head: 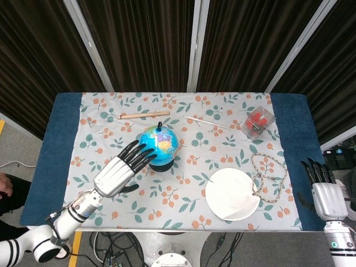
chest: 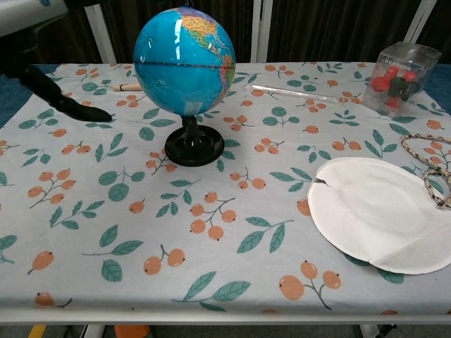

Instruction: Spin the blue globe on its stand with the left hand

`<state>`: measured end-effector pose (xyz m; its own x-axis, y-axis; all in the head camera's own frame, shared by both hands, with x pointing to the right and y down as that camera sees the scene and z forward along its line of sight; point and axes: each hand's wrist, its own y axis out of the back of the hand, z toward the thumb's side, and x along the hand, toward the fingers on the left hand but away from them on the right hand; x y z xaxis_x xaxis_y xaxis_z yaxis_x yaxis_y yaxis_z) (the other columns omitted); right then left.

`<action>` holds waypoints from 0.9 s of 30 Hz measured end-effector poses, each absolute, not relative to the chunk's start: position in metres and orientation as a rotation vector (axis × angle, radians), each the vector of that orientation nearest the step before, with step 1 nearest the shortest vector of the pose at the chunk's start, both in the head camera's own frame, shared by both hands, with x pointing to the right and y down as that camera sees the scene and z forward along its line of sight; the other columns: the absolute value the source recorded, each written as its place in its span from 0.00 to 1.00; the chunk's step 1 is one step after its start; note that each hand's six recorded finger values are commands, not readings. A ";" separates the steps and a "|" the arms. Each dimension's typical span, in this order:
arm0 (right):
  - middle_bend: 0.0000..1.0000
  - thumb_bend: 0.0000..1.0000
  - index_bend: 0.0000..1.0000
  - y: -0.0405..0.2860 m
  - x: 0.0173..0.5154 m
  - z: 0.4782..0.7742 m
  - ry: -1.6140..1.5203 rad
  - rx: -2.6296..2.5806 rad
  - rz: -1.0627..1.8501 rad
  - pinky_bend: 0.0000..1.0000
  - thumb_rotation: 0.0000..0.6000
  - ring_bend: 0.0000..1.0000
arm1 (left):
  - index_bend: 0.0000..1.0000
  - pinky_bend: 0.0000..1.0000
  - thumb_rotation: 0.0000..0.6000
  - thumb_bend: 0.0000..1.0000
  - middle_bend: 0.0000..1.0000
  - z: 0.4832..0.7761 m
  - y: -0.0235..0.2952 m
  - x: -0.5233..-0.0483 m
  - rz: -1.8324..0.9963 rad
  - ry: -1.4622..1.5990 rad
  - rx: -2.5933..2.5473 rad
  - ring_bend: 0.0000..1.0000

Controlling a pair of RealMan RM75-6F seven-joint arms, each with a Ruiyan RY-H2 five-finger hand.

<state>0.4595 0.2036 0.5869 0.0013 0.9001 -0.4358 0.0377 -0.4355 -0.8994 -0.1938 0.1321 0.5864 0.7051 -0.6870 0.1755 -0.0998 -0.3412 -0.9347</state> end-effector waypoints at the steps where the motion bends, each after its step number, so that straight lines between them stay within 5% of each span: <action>1: 0.00 0.23 0.00 0.204 0.460 0.587 -0.995 -1.560 1.523 0.00 1.00 0.00 | 0.07 0.02 1.00 0.09 0.07 0.588 0.132 -0.189 -0.679 0.602 -1.848 0.01; 27: 0.00 0.23 0.00 0.206 0.463 0.590 -0.994 -1.560 1.533 0.00 1.00 0.00 | 0.07 0.02 1.00 0.09 0.07 0.613 0.126 -0.183 -0.748 0.564 -1.838 0.01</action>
